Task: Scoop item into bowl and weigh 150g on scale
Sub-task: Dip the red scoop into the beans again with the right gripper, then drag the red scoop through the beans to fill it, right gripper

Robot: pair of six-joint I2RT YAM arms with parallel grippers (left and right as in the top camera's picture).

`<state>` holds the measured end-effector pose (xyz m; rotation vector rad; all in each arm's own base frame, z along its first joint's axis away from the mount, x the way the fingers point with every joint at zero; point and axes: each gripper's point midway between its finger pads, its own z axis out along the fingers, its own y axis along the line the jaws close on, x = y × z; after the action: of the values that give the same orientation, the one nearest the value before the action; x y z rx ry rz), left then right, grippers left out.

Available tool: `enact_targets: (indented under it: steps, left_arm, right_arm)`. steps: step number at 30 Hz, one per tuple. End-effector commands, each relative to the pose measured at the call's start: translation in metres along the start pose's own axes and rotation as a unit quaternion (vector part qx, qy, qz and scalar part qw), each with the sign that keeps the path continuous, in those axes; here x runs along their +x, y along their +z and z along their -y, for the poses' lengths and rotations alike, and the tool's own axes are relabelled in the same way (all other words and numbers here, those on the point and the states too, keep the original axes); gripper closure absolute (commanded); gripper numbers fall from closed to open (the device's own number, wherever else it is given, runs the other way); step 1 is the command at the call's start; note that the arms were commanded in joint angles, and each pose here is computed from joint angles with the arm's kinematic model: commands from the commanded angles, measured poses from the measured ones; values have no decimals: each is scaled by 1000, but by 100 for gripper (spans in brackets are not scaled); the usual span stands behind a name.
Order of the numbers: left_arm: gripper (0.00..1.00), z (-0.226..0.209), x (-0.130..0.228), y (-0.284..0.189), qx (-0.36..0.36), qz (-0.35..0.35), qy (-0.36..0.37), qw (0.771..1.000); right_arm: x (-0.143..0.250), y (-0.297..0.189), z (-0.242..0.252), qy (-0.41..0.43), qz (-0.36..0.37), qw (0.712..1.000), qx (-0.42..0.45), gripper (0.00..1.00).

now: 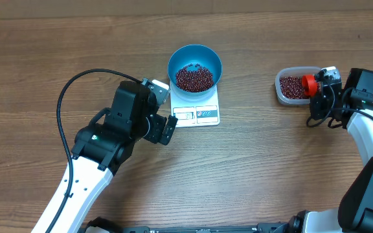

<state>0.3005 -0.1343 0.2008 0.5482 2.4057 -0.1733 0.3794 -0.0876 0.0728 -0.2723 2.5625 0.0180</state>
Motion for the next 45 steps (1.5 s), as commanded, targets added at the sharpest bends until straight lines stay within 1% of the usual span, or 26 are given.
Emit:
enact_targets:
  steps: [1, 8, 25, 28, 31, 41, 45]
  left_arm:
    - [1, 0, 1, 2, -3, -3, -4, 1000]
    - [0, 0, 1, 2, -3, -3, -4, 1000]
    - [1, 0, 1, 2, -3, -3, -4, 1000]
    - [0, 0, 1, 2, -3, -3, -4, 1000]
    - [0, 0, 1, 2, -3, -3, -4, 1000]
    - [0, 0, 1, 2, -3, -3, -4, 1000]
    - [1, 0, 1, 2, -3, -3, -4, 1000]
  right_arm:
    - [17, 11, -13, 4, -22, 999, -23, 96]
    - [19, 11, -20, 3, -30, 999, -32, 96]
    - [8, 17, -64, -49, -35, 996, -66, 96]
    - [11, 17, -67, -46, -40, 996, -69, 96]
    - [11, 16, -69, -25, -42, 996, -74, 96]
    - [3, 10, -97, -14, -15, 988, -155, 96]
    - [1, 9, -100, -12, -10, 986, -167, 96]
